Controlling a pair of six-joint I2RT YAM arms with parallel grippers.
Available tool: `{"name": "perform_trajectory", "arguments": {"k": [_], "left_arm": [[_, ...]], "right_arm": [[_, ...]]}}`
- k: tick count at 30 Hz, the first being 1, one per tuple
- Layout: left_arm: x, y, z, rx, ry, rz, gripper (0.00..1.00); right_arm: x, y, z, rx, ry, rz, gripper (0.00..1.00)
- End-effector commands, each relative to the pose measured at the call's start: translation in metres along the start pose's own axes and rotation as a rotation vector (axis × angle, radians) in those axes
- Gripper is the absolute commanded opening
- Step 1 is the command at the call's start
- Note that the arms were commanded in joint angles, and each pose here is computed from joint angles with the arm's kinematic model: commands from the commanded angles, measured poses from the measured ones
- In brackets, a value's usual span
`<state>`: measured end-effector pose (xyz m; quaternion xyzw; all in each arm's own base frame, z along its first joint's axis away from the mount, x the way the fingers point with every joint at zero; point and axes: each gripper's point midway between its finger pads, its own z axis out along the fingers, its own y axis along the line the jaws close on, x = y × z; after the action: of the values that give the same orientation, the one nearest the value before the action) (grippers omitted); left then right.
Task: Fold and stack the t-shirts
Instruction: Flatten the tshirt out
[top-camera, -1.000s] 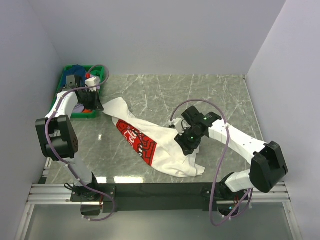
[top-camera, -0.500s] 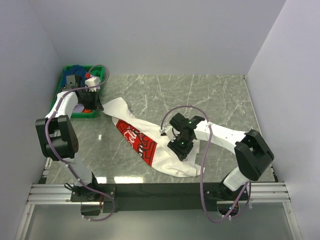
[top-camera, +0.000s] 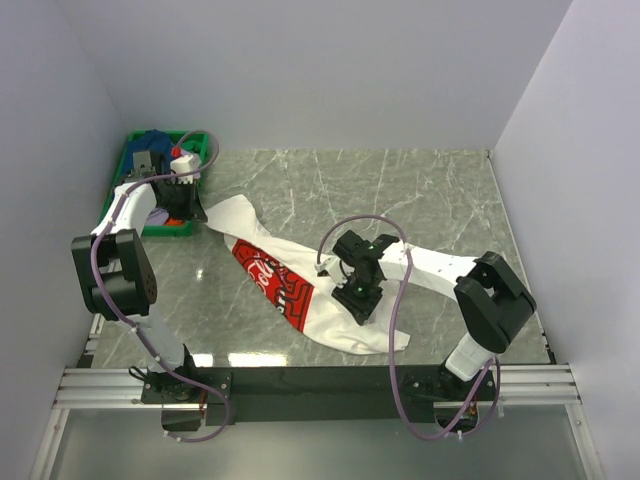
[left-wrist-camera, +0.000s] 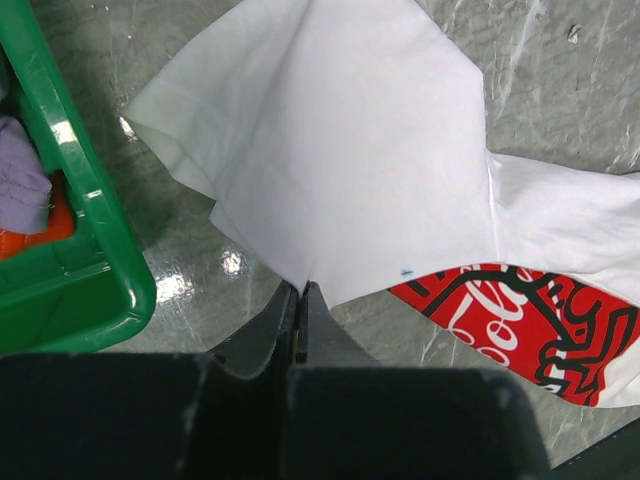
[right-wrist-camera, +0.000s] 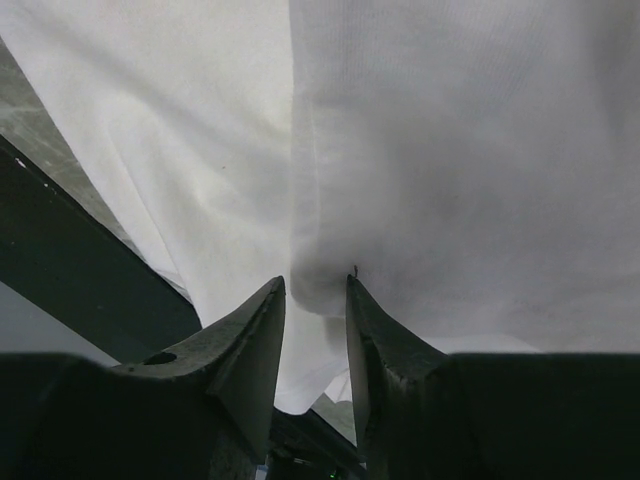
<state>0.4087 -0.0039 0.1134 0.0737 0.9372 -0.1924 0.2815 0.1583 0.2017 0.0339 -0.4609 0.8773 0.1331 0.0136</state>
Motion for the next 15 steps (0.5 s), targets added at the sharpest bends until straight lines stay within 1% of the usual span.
{"name": "perform_trajectory", "arguments": {"k": [1,8,10,11,12,14,15], "left_arm": [[-0.0130,0.0016,-0.0011,-0.005,-0.036,0.045,0.00],[-0.0131,0.0034,0.0003,-0.006,-0.033,0.044,0.00],[-0.0133,0.0037,0.0007,-0.006,-0.032,0.043,0.00],[-0.0132,0.0045,0.0004,-0.009,-0.032,0.040,0.00],[-0.0132,0.0045,0.0004,-0.009,-0.032,0.040,0.00],[-0.0139,0.0048,-0.0001,-0.008,-0.034,0.040,0.01],[-0.0135,0.0047,-0.0001,-0.008,-0.033,0.039,0.00]], "right_arm": [[-0.0057,0.0041,0.0023,-0.005,-0.007,-0.016,0.38],[-0.0029,0.0050,0.0061,0.008,0.012,-0.026,0.37],[-0.0040,0.0041,0.0059,0.014,0.007,-0.026,0.27],[-0.0042,0.0040,0.0055,0.015,0.006,-0.023,0.25],[-0.0038,0.0031,0.0051,0.021,0.007,-0.023,0.19],[-0.0055,0.0015,0.0027,0.037,-0.004,-0.025,0.12],[-0.0043,-0.0014,0.0022,0.053,-0.003,-0.024,0.01]]}}
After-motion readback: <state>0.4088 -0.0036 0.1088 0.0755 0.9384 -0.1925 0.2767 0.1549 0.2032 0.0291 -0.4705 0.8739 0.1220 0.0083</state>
